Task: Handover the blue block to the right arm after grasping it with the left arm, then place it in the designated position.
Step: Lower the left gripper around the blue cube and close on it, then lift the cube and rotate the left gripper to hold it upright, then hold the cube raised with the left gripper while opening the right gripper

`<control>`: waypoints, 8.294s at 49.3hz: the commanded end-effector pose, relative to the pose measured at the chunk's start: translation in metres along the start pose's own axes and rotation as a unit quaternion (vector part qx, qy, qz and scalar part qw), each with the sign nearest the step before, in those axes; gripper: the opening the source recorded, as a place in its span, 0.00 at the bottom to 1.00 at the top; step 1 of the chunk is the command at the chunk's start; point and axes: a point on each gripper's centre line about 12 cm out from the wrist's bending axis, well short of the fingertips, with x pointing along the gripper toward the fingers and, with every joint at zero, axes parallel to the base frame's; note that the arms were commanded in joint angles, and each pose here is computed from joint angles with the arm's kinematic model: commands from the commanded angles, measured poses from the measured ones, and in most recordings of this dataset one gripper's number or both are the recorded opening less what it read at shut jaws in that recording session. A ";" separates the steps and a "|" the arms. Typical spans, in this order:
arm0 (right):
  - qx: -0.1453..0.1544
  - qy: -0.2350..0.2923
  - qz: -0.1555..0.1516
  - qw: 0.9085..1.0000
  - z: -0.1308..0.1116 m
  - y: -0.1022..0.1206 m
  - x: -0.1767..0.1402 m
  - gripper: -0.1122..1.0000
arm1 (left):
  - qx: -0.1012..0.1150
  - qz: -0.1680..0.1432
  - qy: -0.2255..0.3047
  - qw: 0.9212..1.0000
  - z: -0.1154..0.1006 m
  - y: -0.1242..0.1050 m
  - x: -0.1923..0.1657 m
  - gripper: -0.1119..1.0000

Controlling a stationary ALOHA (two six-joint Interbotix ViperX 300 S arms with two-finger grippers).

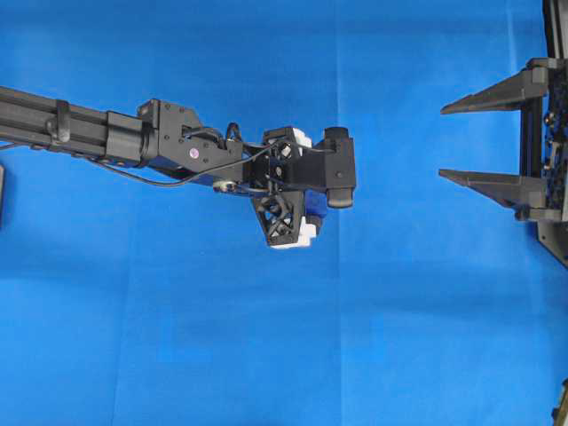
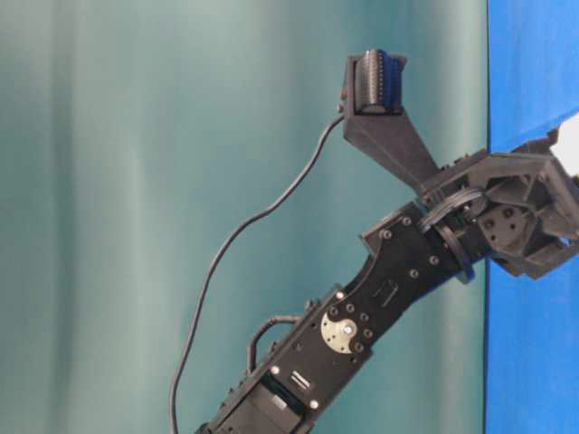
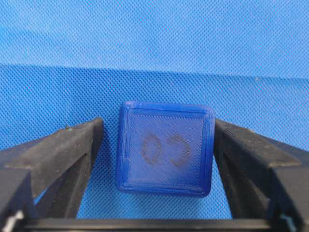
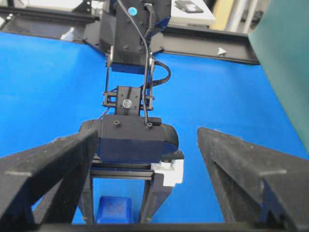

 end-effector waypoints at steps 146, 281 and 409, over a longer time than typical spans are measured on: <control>0.002 -0.001 -0.001 1.000 0.005 0.000 0.001 0.96 | 0.010 0.005 -0.041 0.999 0.115 0.001 -0.182 0.53; -0.332 -0.027 0.049 0.942 0.018 0.016 0.003 0.94 | 0.011 -0.011 -0.393 0.920 0.034 -0.007 -0.261 0.53; -0.527 -0.040 0.064 0.847 0.020 0.021 0.006 0.94 | 0.010 -0.012 -0.395 0.919 0.034 -0.007 -0.262 0.53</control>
